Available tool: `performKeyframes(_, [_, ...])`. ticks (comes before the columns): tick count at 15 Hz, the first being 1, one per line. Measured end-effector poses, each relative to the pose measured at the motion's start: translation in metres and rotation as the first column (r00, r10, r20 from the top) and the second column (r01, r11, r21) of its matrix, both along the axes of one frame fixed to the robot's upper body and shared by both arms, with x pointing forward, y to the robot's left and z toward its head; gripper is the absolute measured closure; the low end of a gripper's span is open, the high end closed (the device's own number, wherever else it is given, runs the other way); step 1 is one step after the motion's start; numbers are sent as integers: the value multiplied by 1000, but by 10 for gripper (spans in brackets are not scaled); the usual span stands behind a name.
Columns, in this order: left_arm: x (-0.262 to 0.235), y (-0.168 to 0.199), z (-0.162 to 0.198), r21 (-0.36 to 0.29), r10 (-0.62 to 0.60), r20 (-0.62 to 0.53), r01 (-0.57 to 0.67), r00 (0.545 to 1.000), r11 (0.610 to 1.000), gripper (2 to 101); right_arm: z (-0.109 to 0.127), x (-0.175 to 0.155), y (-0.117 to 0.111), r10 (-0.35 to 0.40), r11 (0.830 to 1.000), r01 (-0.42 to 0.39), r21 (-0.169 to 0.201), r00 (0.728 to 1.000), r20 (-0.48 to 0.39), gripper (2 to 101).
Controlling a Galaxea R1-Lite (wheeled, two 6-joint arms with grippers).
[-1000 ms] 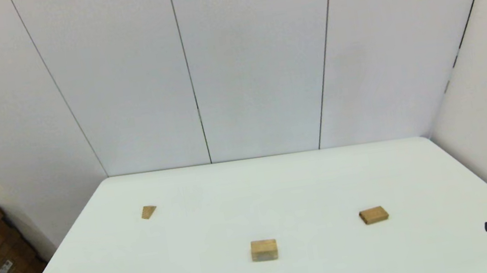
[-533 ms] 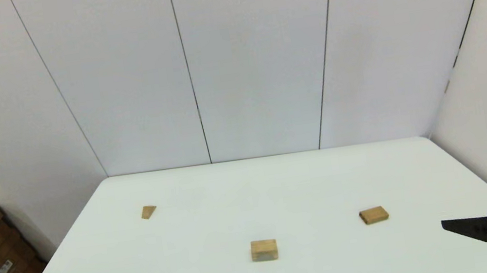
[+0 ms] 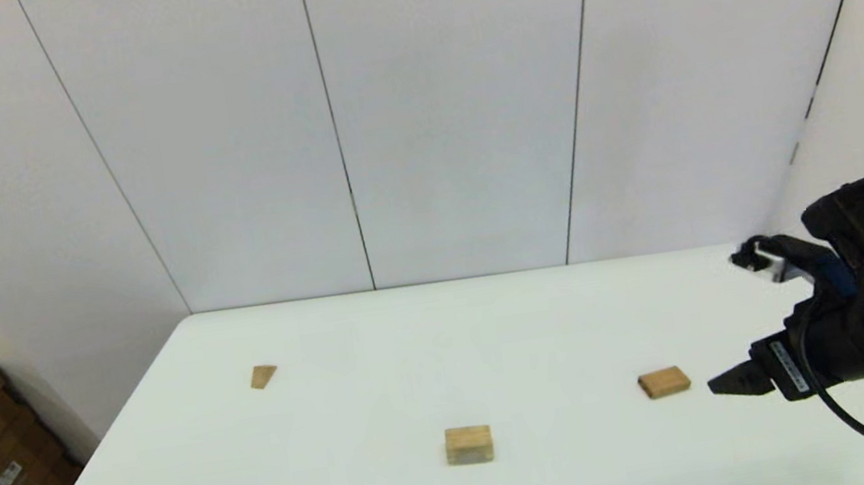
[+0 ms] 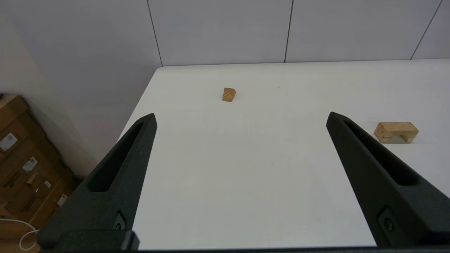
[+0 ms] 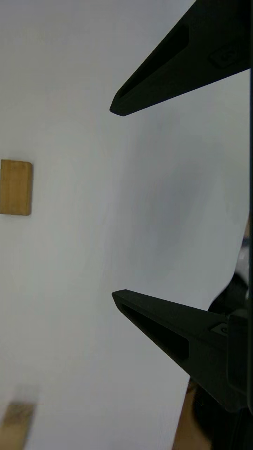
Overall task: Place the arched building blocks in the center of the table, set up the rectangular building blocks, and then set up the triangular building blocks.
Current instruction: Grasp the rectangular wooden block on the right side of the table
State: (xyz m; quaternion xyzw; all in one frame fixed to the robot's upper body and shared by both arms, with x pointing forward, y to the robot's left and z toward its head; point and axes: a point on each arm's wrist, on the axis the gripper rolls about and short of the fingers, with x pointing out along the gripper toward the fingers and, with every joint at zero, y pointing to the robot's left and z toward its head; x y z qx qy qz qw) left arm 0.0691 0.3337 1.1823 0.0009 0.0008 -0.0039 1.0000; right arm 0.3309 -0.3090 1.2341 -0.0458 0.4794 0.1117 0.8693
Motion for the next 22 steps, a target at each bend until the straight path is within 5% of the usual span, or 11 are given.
performKeyframes(3, [0,0,0,0,0,0,0,1000,1000,54,-14,5,1,187,975,-200,-99,974,-126,43])
performKeyframes(5, [0,0,0,0,0,0,0,1000,1000,54,-16,10,2,291,944,-313,-107,940,-179,43])
performKeyframes(8, [0,0,0,0,0,0,0,1000,1000,54,-18,20,3,311,937,-333,-108,933,-181,43])
performKeyframes(15, [0,0,0,0,0,0,0,1000,1000,54,-17,37,5,409,888,-432,-158,898,-160,43])
performKeyframes(19, [0,0,0,0,0,0,0,1000,1000,54,-18,60,8,485,840,-506,-196,862,-149,43])
performKeyframes(22, [0,0,0,0,0,0,0,1000,1000,54,-25,79,10,569,768,-599,-227,801,-186,43])
